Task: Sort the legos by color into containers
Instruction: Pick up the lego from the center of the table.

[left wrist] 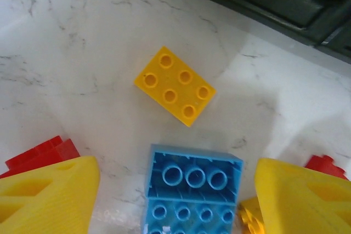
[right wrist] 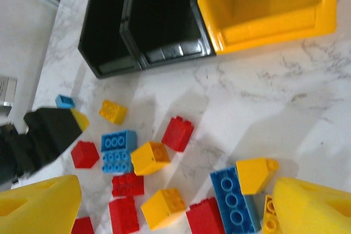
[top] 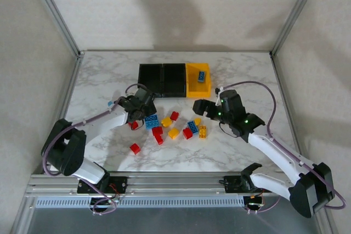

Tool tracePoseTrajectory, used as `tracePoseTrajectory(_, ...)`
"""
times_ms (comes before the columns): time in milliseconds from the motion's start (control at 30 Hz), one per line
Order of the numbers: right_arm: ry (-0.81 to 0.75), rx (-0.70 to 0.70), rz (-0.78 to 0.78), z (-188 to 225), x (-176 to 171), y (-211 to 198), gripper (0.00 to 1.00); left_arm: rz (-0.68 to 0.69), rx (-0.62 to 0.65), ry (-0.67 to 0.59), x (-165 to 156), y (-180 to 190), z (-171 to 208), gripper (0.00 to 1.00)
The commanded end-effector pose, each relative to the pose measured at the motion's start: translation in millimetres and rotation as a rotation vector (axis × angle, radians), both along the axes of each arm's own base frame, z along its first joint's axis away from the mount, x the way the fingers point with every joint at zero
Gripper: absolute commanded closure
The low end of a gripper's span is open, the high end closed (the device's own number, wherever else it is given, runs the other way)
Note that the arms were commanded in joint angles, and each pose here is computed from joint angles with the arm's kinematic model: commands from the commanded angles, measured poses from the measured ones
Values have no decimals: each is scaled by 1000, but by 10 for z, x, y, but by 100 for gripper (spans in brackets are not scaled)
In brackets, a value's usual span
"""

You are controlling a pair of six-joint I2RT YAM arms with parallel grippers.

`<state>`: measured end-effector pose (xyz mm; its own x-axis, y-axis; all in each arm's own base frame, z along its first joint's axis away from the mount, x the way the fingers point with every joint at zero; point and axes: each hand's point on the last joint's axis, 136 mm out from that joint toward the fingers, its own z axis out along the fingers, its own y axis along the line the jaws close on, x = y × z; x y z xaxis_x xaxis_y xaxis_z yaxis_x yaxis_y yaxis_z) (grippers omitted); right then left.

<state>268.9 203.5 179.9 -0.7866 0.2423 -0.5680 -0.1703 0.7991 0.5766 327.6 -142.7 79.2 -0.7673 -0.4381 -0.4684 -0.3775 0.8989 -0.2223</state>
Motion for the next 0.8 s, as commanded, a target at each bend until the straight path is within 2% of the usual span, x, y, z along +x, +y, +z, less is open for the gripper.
tracePoseTrajectory(0,16,2,46,-109,-114,69,10,66,6,-26,181,37,3,23)
tracePoseTrajectory(333,46,-18,18,-243,-110,77,10,64,66,22,402,-9,-240,18)
tracePoseTrajectory(767,57,-23,-3,-287,-112,46,10,96,118,59,536,-11,-565,21)
